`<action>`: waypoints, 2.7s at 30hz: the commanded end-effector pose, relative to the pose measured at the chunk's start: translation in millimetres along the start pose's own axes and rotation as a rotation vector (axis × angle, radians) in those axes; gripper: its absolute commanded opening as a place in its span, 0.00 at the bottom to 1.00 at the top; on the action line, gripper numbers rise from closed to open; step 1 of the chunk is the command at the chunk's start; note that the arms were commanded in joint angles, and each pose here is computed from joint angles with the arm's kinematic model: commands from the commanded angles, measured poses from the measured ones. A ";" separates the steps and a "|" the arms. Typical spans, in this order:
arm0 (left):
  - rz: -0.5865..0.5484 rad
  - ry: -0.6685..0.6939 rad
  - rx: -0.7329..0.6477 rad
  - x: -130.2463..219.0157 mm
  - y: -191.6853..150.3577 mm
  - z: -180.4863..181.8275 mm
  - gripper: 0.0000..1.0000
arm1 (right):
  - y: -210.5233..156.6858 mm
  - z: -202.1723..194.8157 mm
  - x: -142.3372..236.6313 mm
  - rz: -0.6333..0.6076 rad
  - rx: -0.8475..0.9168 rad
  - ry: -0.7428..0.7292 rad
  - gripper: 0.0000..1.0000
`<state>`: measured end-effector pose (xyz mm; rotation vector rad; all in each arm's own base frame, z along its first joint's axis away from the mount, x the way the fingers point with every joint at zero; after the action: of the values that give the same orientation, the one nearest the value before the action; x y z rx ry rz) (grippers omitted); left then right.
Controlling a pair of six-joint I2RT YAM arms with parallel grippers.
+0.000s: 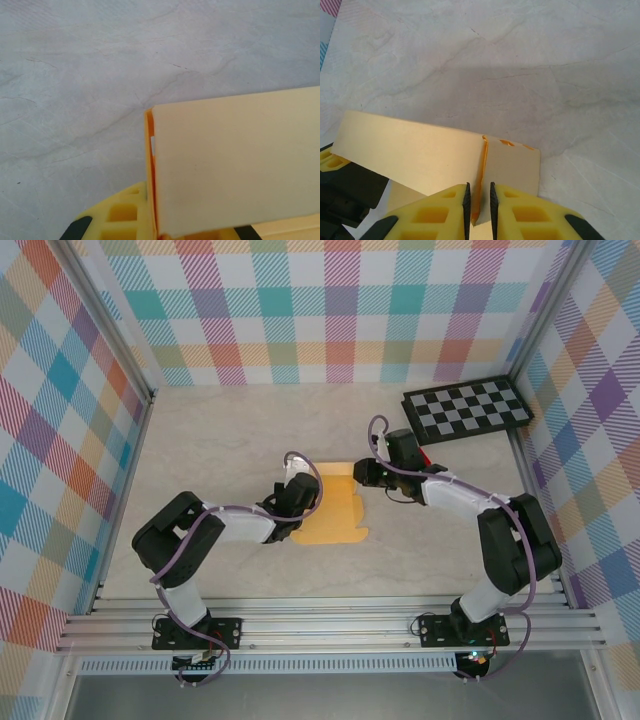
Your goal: Fold the paper box
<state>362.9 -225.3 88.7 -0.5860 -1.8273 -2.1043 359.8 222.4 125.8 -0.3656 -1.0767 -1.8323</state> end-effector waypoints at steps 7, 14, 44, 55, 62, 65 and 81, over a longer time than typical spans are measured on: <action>0.056 -0.127 -0.071 8.4 -18.7 -17.7 0.19 | -35.5 -31.8 -4.3 0.062 -0.036 -0.096 0.17; 0.102 -0.221 -0.024 33.6 0.4 -22.2 0.46 | -31.8 -36.1 1.0 0.041 -0.030 -0.144 0.17; -0.002 -0.377 -0.098 47.1 16.5 21.6 0.48 | -18.2 -27.1 4.1 0.063 0.009 -0.221 0.18; 0.005 -0.322 -0.245 -1.5 18.8 5.9 0.49 | -13.0 -18.8 5.0 0.077 0.005 -0.216 0.18; -0.026 -0.262 -0.220 -11.3 29.2 -4.0 0.34 | -13.4 -8.8 5.1 0.081 0.003 -0.197 0.18; -0.024 -0.232 -0.221 -16.8 28.6 -10.8 0.29 | -15.3 -0.4 2.4 0.086 0.007 -0.183 0.18; -0.018 -0.193 -0.154 -38.7 31.6 -19.4 0.09 | -23.6 13.1 -5.9 0.133 -0.030 -0.150 0.18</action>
<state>400.0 -234.1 80.4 -0.8673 -1.6752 -2.2890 352.4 232.0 130.4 -0.5376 -1.1668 -1.7822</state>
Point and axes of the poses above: each hand's point on the last joint's axis, 136 mm out from that joint toward the fingers, its own x axis back along the fingers, its own z axis along the line the jaws close on, y = z × x, the point moved 2 cm from there along x, back along the fingers, and after that the axes turned 4 degrees about -x, right-handed, at the moved point
